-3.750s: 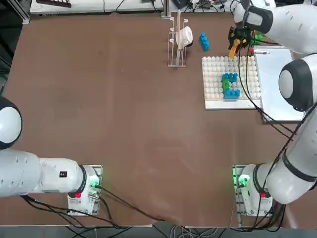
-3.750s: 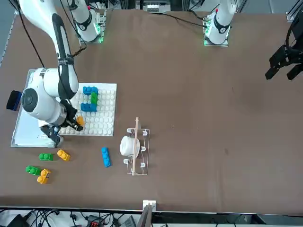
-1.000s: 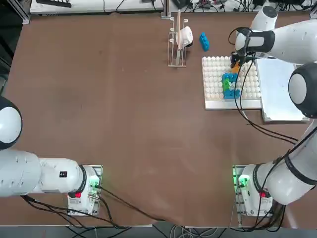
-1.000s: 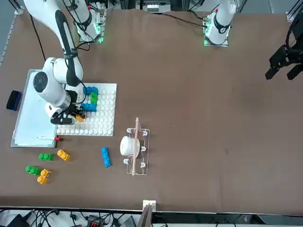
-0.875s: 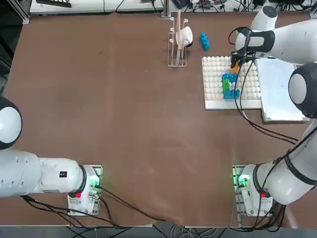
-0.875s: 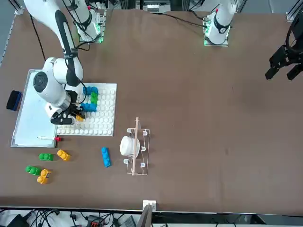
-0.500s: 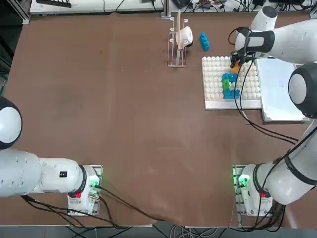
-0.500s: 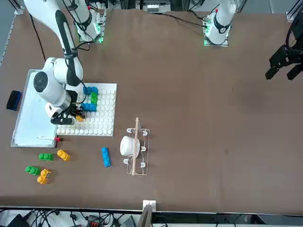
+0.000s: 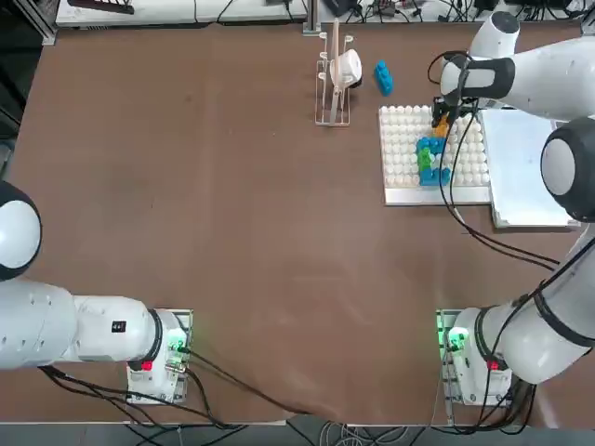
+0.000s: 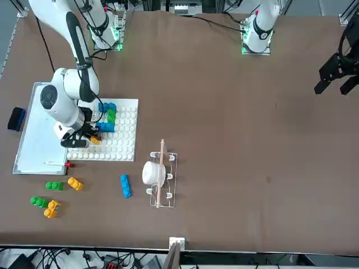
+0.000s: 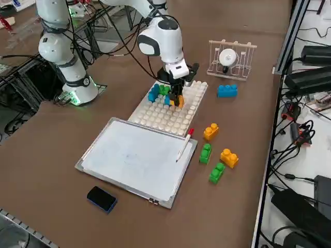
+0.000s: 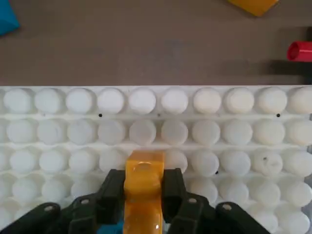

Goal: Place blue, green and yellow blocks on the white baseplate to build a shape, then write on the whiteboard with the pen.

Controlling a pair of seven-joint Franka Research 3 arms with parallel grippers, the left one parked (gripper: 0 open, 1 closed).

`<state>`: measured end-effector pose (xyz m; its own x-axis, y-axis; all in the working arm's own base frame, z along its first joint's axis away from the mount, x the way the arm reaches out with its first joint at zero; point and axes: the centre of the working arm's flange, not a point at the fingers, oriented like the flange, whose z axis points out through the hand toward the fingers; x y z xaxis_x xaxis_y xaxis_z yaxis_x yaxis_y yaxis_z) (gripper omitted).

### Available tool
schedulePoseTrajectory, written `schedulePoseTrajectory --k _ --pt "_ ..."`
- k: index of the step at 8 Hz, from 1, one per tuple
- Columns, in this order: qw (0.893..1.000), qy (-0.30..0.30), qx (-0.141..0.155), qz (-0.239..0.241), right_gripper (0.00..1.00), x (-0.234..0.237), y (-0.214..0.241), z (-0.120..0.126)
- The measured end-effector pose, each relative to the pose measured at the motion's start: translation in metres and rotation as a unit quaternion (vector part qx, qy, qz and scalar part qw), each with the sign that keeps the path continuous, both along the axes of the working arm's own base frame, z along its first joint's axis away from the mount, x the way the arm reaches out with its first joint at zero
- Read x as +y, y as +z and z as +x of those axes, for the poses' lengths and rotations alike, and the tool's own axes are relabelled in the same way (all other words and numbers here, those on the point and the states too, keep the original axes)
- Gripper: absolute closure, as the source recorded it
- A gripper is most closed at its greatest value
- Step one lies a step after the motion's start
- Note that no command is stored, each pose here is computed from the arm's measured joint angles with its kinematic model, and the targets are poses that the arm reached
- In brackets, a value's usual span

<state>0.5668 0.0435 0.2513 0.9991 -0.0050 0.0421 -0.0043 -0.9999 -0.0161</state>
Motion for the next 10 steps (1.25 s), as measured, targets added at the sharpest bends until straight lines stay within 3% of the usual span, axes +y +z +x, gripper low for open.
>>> schedulePoseTrajectory --k 10 --pt "1.0 -0.001 -0.01 0.003 0.59 0.0048 -0.0006 0.0023"
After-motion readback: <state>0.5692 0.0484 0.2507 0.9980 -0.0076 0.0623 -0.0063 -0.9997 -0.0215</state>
